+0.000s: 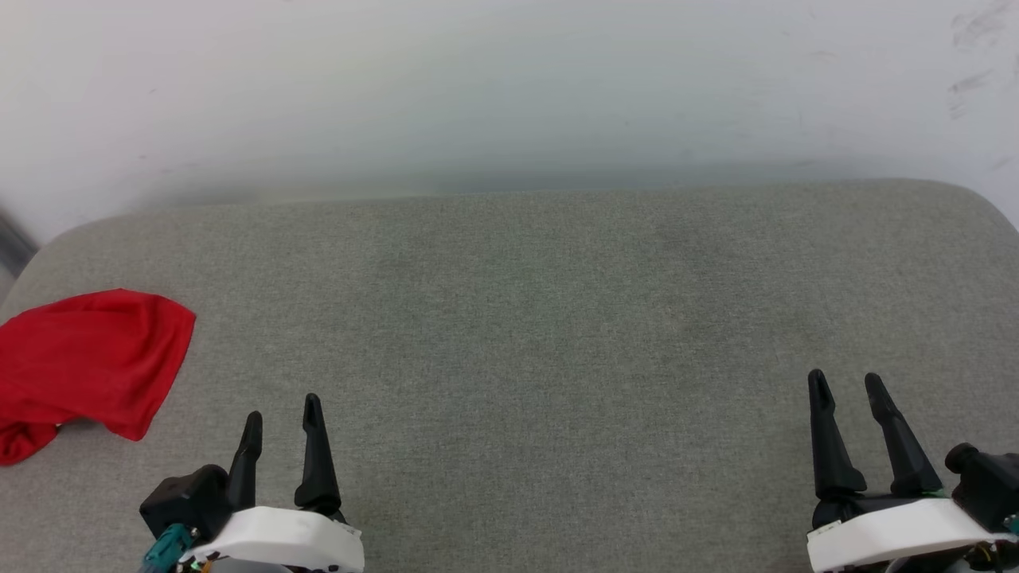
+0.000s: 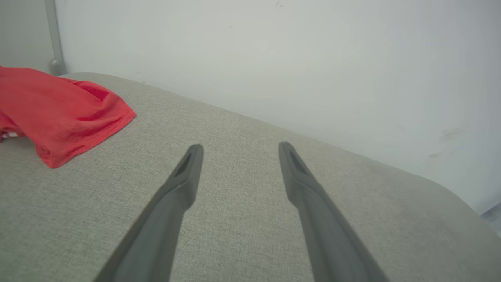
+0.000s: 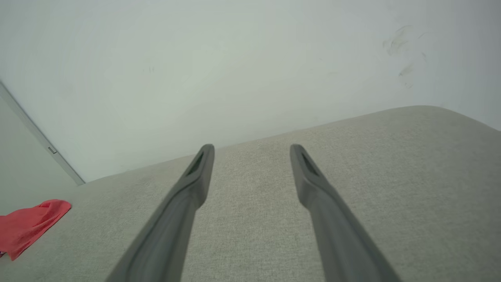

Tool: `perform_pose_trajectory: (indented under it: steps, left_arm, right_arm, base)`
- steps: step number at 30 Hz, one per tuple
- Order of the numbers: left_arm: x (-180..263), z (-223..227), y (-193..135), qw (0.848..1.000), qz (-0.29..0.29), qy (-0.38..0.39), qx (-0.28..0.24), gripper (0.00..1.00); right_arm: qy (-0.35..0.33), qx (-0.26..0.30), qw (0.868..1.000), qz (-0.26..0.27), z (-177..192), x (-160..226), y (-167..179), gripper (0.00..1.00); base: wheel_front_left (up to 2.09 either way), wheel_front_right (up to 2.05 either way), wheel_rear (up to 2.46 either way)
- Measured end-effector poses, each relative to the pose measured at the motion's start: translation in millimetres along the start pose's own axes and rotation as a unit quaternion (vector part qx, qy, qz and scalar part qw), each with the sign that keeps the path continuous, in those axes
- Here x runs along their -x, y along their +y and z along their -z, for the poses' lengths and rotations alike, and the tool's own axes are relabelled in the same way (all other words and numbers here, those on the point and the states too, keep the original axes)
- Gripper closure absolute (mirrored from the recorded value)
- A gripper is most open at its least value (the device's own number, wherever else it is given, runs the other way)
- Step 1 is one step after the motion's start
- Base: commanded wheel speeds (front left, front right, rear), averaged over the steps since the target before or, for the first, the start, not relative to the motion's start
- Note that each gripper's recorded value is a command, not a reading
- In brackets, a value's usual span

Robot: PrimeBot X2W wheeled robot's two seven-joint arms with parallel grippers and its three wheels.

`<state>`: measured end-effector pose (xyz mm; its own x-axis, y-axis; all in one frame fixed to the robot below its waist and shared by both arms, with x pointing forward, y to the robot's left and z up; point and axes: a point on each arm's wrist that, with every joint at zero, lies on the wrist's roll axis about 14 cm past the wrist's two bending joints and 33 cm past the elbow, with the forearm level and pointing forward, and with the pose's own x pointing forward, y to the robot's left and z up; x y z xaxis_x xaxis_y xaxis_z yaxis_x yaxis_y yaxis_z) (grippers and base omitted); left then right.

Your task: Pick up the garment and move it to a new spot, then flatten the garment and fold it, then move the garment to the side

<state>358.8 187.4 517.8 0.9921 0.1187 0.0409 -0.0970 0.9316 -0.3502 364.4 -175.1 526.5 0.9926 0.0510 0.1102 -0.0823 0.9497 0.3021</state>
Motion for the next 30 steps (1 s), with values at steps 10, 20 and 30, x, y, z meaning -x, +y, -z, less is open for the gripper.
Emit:
perform_pose_trajectory:
  steps: [10,20,30]
  left_arm:
    - [3.7,0.6,-3.5,0.999,0.012,-0.007,-0.041,0.0]
    - [7.9,0.4,-4.4,0.997,0.019,-0.016,-0.076,0.0]
    - [12.4,3.1,-4.1,0.994,0.023,-0.018,-0.104,0.0]
  right_arm:
    - [-0.01,0.036,0.999,-0.012,-3.9,1.9,6.0,0.0]
    - [-0.013,0.071,0.997,-0.024,-3.4,5.1,10.9,0.0]
    - [-0.015,0.099,0.994,-0.036,-1.8,9.6,16.7,0.0]
  base:
    - [0.0,0.0,0.0]
    - [0.0,0.0,0.0]
    - [0.0,0.0,0.0]
